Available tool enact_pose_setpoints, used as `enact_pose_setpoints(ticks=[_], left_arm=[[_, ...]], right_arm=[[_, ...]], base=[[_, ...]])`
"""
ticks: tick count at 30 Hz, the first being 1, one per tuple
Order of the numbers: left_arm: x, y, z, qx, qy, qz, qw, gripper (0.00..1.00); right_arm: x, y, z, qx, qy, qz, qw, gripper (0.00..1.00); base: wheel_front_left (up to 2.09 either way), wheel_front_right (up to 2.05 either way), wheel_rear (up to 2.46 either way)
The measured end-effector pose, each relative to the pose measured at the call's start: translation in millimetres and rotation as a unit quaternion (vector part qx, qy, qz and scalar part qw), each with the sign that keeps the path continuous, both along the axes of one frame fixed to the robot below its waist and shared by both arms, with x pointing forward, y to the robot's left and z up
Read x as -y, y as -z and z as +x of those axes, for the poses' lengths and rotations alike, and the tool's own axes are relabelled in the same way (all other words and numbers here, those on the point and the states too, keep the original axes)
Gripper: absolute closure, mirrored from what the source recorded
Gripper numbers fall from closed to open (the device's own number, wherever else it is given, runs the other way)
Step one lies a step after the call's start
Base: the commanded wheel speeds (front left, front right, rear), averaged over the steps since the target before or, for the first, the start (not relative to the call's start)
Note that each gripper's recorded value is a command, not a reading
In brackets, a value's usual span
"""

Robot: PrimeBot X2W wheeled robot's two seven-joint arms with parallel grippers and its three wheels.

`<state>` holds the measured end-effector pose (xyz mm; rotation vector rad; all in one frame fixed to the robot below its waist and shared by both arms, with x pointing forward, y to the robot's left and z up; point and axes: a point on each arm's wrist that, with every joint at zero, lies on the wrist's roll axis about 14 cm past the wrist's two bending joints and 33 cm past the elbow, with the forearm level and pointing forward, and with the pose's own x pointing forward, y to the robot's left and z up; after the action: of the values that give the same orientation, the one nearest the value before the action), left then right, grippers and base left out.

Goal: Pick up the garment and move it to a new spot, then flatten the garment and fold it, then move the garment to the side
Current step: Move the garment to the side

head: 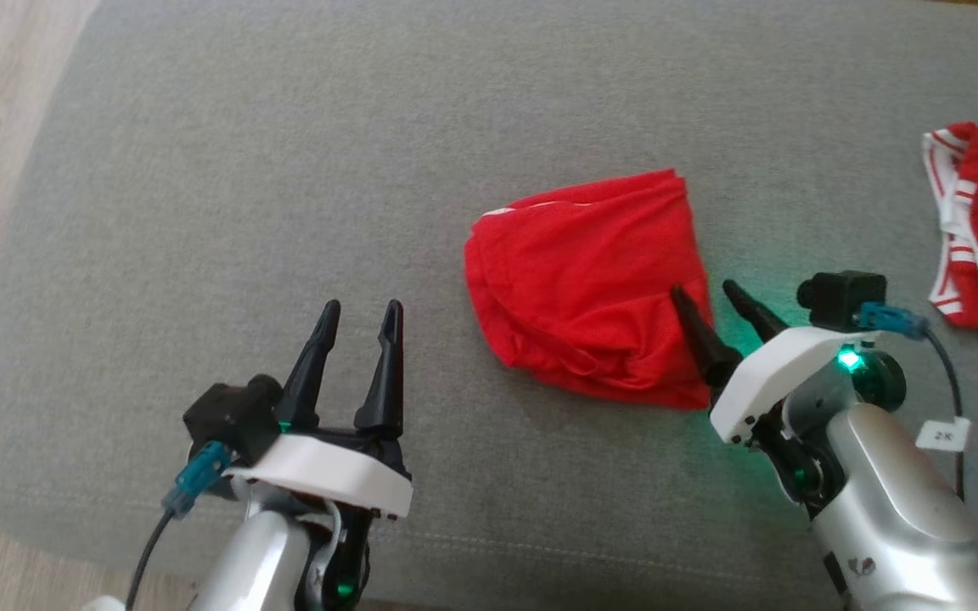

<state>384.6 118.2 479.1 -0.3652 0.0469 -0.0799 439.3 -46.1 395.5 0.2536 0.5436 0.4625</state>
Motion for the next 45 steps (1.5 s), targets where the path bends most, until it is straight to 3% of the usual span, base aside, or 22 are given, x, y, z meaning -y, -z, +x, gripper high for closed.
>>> enact_pose_setpoints(ticks=[6,7,8,16,24,29,33,41,45], left_arm=[[-6,2,-1,-0.003,-0.009,0.004,1.000,0.00],[-7,1,-1,-0.003,-0.010,0.004,1.000,0.00],[-7,1,-2,-0.002,-0.011,0.004,1.000,0.00],[-3,-4,1,0.005,-0.005,0.002,1.000,0.00],[20,-16,8,0.028,0.031,-0.004,0.999,0.00],[47,-26,21,0.049,0.075,-0.004,0.996,0.00],[73,-34,37,0.071,0.116,-0.003,0.991,0.00],[118,-34,64,0.097,0.190,0.001,0.977,0.00],[136,-29,82,0.106,0.215,-0.002,0.971,0.00]], right_arm=[[-18,25,-11,-0.048,-0.052,-0.022,0.997,0.00],[-19,25,-10,-0.049,-0.058,-0.028,0.997,0.56],[-18,26,-10,-0.047,-0.064,-0.036,0.996,1.00],[2,21,-2,0.023,-0.083,-0.107,0.991,1.00],[49,-23,23,0.168,-0.086,-0.207,0.960,1.00],[90,-52,37,0.211,-0.071,-0.258,0.940,1.00],[132,-68,46,0.214,-0.054,-0.304,0.927,1.00],[207,-76,60,0.168,0.010,-0.341,0.925,1.00],[255,-73,69,0.130,0.072,-0.351,0.925,1.00]], base=[[0.00,0.00,0.00],[0.00,0.00,0.00],[0.00,0.00,0.00],[0.00,0.00,0.00],[0.00,0.00,0.00],[0.00,0.00,0.00],[0.00,0.00,0.00],[0.00,0.00,0.00],[0.00,0.00,0.00]])
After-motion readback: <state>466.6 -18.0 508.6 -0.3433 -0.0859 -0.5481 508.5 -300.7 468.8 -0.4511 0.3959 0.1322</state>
